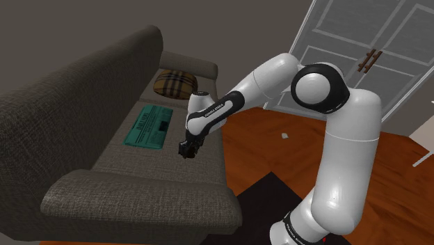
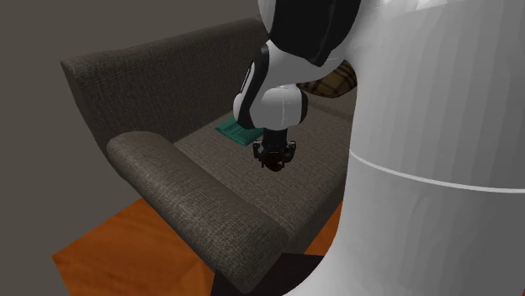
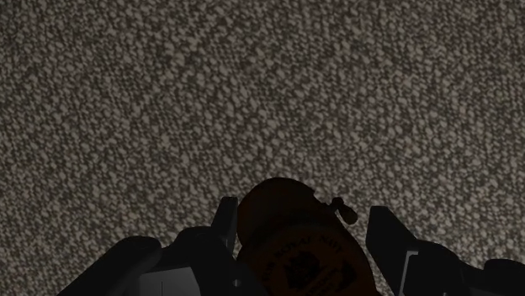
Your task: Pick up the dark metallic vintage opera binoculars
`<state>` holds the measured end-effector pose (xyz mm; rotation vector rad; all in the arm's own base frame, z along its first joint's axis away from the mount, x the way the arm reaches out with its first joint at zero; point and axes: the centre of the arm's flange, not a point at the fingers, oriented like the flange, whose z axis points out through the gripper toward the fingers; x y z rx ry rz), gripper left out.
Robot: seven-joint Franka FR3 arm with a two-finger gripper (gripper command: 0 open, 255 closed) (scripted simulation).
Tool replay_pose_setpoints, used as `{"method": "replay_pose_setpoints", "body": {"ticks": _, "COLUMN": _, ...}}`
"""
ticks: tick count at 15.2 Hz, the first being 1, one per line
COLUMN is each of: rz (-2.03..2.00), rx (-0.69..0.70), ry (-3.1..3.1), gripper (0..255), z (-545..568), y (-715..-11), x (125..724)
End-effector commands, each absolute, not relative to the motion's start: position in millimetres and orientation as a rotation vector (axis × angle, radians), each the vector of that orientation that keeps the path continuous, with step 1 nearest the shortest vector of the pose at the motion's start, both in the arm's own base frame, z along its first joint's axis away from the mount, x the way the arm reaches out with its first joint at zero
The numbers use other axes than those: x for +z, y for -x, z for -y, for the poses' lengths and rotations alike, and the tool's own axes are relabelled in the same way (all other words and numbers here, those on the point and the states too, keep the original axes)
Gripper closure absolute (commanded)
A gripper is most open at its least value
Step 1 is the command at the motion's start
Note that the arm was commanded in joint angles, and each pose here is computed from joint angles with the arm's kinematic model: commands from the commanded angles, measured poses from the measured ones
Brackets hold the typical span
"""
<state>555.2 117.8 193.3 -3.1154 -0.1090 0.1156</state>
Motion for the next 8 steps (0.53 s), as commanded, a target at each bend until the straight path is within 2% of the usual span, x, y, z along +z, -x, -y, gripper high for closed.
{"method": "replay_pose_setpoints", "body": {"ticks": 1, "rz": 0.108, "rx": 0.118, "ry": 3.115, "gripper": 255, "z": -117, "y": -555, "x": 197}}
{"method": "replay_pose_setpoints", "body": {"ticks": 8, "rz": 0.108, "rx": 0.118, "ry": 3.115, "gripper": 255, "z": -117, "y": -555, "x": 234}}
